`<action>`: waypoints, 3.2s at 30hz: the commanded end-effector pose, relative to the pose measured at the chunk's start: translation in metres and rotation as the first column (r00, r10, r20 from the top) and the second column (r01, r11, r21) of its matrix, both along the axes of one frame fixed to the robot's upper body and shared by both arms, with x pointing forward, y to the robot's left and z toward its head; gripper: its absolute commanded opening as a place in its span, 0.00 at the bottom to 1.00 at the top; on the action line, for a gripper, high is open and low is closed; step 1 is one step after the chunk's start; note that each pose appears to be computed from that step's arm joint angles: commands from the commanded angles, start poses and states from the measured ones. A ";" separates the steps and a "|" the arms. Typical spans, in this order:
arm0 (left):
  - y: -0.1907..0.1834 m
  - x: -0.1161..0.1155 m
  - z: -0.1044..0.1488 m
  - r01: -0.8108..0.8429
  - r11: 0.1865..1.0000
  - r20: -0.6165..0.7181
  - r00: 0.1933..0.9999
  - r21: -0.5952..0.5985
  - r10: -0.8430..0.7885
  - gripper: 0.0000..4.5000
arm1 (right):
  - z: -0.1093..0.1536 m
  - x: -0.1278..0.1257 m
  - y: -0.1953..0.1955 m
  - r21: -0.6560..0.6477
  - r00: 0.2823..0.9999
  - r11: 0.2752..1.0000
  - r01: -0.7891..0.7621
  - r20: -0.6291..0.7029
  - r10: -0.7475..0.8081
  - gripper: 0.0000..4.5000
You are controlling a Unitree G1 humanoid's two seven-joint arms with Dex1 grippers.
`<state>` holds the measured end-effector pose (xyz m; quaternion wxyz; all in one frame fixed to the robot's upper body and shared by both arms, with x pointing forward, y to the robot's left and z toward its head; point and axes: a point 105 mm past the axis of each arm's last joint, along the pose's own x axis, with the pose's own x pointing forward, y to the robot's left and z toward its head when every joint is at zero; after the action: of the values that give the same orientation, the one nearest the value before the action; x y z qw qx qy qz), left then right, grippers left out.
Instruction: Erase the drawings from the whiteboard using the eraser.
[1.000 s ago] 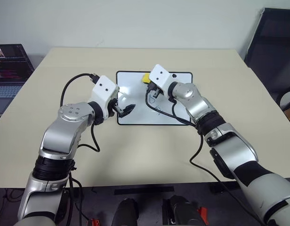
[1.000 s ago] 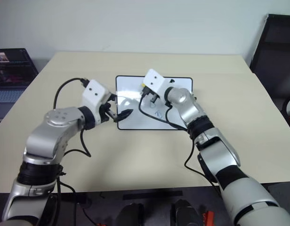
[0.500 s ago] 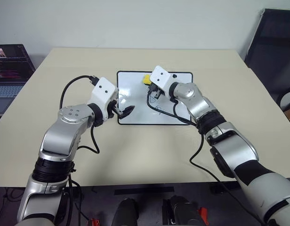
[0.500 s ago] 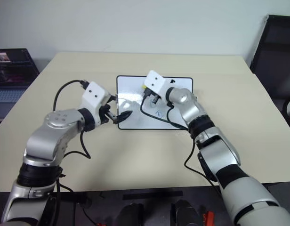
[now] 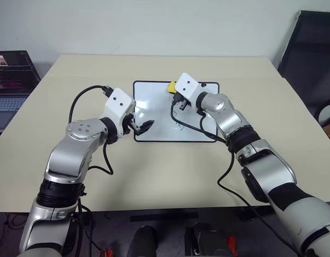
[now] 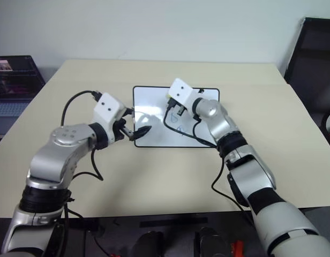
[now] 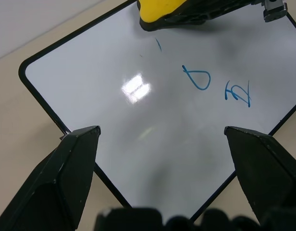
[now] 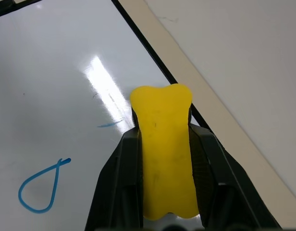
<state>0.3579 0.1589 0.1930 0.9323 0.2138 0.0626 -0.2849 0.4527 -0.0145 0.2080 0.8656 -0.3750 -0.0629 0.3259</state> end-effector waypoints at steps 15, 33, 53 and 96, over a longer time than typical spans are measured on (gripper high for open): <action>0.000 -0.006 0.011 0.004 1.000 0.052 0.999 -0.003 -0.004 1.00 | -0.004 -0.004 -0.001 -0.015 1.000 1.000 -0.015 0.004 0.015 0.22; 0.030 -0.014 0.004 -0.037 0.997 0.020 0.999 -0.063 0.039 1.00 | 0.041 -0.057 -0.028 0.415 0.995 0.907 -0.073 -0.028 0.093 0.22; 0.042 -0.044 -0.037 -0.047 0.970 -0.052 0.998 -0.239 0.036 1.00 | -0.049 -0.134 -0.070 0.520 0.934 0.846 0.121 -0.349 0.081 0.22; 0.010 -0.036 -0.036 0.053 0.984 -0.046 0.997 -0.171 -0.061 1.00 | -0.009 -0.021 -0.013 0.010 0.999 1.000 0.028 -0.018 -0.028 0.22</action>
<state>0.3226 0.1740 0.1446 0.9388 0.1190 0.0828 -0.3124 0.4257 -0.0212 0.1802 0.8624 -0.3697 -0.0242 0.3450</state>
